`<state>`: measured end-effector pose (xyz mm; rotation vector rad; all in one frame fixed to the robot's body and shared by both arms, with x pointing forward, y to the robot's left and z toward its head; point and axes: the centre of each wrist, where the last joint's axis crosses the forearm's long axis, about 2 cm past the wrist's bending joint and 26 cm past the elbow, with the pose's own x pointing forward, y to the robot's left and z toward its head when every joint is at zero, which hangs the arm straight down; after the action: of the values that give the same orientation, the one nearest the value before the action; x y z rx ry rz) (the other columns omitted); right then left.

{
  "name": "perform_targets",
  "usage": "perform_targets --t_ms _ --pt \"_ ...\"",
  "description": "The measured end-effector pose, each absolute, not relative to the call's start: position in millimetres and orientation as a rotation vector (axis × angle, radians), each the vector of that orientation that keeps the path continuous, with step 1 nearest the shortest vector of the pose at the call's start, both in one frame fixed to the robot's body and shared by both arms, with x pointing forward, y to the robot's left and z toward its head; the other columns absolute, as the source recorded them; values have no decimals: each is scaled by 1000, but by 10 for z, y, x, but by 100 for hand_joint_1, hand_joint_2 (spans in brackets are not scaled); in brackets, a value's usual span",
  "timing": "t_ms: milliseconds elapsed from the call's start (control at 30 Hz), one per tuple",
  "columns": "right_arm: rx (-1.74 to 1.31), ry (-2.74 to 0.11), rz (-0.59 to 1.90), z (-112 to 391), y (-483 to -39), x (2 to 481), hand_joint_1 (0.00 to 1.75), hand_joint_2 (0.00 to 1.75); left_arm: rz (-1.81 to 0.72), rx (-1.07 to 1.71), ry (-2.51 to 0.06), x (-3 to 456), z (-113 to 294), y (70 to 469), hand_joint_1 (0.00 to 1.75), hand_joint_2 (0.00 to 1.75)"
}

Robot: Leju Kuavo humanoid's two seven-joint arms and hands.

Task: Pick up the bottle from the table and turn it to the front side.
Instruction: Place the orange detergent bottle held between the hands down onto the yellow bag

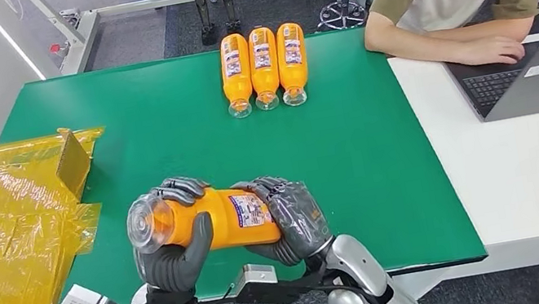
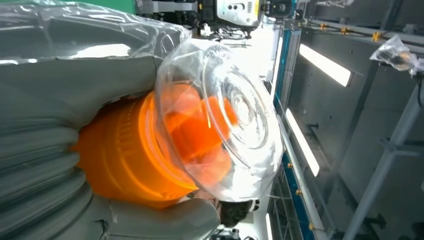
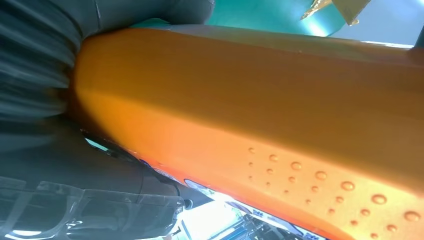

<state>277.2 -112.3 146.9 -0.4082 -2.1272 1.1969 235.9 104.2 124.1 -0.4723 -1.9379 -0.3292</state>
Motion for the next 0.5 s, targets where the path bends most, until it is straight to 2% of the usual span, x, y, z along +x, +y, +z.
perform_targets --t_ms 67,100,200,233,500 --pt "-407 -2126 1199 1476 -1119 2777 159 175 -329 -473 -1942 2371 1253 1039 175 175" --pt "-406 -2125 1199 1478 -1118 2777 135 175 -329 -473 -1943 2375 1256 1038 175 175" --pt "-409 -2122 1197 1479 -1116 2778 17 175 -326 -476 -1945 2378 1266 1029 175 175" --pt "-413 -2122 1194 1479 -1116 2777 0 175 -326 -476 -1945 2378 1268 1025 175 175" --pt "-355 -2189 1056 1488 -1076 2717 0 175 -329 -440 -1943 2385 1275 1029 175 175"
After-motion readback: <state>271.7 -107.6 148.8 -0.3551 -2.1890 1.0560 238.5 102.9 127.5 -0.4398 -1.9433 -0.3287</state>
